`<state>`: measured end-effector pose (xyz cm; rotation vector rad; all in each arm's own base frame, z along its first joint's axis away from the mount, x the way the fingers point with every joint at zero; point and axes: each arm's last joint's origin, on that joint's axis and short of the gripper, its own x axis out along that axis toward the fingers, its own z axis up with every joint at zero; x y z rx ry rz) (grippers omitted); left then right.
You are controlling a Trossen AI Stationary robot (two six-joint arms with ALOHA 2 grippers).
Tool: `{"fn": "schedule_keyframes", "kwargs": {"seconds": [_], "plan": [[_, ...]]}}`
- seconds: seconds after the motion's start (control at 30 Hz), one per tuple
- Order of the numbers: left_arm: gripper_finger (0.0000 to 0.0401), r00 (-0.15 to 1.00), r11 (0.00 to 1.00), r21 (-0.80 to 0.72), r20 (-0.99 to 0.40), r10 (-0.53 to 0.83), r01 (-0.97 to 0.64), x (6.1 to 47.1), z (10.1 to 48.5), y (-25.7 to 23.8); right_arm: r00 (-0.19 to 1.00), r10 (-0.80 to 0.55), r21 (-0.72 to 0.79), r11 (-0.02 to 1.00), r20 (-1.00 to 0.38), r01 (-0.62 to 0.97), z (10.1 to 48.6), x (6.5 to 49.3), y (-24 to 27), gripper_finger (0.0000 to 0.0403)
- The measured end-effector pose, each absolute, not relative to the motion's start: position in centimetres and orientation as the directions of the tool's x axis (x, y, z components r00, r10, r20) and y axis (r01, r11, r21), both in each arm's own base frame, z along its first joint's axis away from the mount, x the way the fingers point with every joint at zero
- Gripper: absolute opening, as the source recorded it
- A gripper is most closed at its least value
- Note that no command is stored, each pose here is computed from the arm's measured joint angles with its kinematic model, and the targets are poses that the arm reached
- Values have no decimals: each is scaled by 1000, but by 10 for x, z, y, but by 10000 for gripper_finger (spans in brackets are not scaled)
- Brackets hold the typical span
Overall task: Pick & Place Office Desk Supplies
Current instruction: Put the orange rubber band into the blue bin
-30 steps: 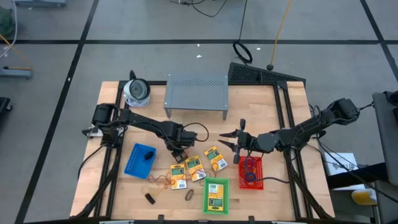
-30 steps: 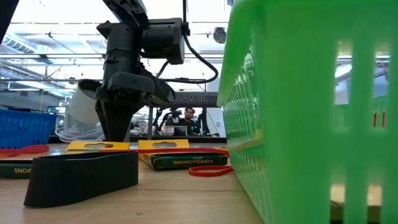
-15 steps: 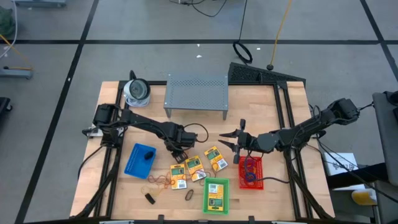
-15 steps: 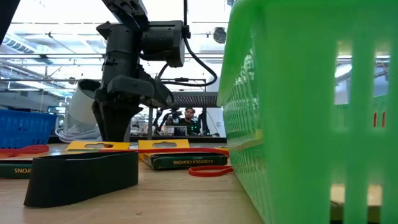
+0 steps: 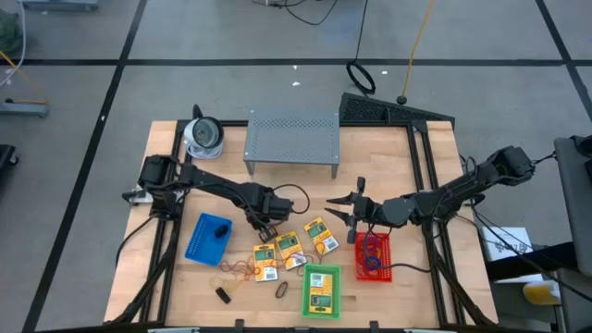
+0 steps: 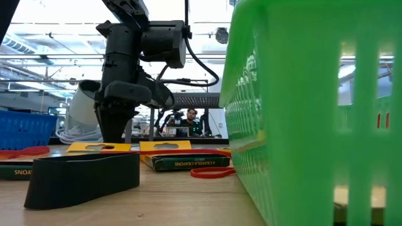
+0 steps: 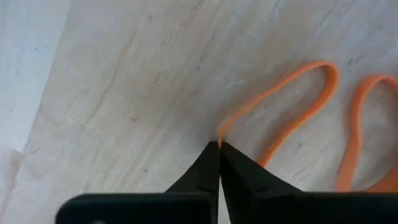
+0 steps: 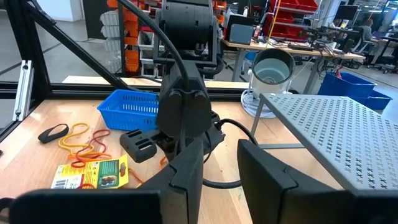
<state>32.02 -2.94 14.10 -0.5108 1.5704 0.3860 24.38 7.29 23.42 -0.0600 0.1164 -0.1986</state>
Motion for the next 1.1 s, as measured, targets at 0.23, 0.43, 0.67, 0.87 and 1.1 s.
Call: {"fn": "schedule_keyframes", "kwargs": {"seconds": [0.23, 0.43, 0.67, 0.87, 1.1], "plan": [[3, 19, 859, -119, -992, -126, -498, 322, 153, -38, 972, -201, -79, 978, -123, 192, 233, 244, 73, 89], [3, 151, 877, -188, -979, -134, -442, 321, 191, -43, 970, -203, -86, 977, -135, 193, 231, 244, 72, 89], [1, 369, 884, -256, -923, -104, -392, 288, 260, -52, 969, -203, -89, 977, -139, 192, 231, 243, 72, 89], [1, 394, 862, -207, -919, -10, -462, 240, 298, -56, 969, -204, -83, 978, -141, 193, 231, 243, 72, 89], [1, 187, 798, -31, -977, 103, -602, 197, 303, -55, 961, -235, -80, 971, -148, 225, 230, 243, 71, 89]]}}
